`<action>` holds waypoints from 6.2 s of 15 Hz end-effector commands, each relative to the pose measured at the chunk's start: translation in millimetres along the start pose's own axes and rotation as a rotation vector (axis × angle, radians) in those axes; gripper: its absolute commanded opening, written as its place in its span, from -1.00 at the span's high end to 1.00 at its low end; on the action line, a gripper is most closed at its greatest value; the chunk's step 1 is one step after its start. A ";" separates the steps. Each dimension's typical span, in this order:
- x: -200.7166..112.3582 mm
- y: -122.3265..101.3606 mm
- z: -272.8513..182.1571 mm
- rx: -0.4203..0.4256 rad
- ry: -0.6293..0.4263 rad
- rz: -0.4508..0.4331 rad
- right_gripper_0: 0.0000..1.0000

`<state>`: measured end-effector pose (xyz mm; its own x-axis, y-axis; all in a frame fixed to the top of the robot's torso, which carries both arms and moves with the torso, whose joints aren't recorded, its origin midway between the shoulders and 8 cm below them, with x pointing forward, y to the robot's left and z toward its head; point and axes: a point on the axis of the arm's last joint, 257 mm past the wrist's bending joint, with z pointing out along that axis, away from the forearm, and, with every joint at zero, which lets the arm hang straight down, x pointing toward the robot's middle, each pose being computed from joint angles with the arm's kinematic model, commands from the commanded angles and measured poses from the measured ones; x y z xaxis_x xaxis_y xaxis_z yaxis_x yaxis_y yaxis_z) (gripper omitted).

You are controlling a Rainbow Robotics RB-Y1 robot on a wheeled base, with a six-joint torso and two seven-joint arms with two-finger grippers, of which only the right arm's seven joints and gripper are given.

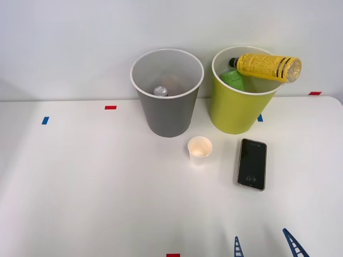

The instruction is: Put cans in the gray bin, plastic bottles in the light green bin

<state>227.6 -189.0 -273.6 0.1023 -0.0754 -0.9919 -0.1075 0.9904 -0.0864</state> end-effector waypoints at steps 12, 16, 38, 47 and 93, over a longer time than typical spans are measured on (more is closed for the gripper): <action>0.0 -0.1 0.0 0.000 0.000 0.000 -1.00; 0.0 -0.1 0.0 0.000 0.000 0.000 -1.00; 0.0 -0.1 0.0 0.000 0.000 0.000 -1.00; 0.0 -0.1 0.0 0.000 0.000 0.000 -1.00; 0.0 -0.1 0.0 0.000 0.000 0.000 -1.00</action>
<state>227.6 -189.0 -273.6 0.1022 -0.0751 -0.9919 -0.1073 0.9905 -0.0861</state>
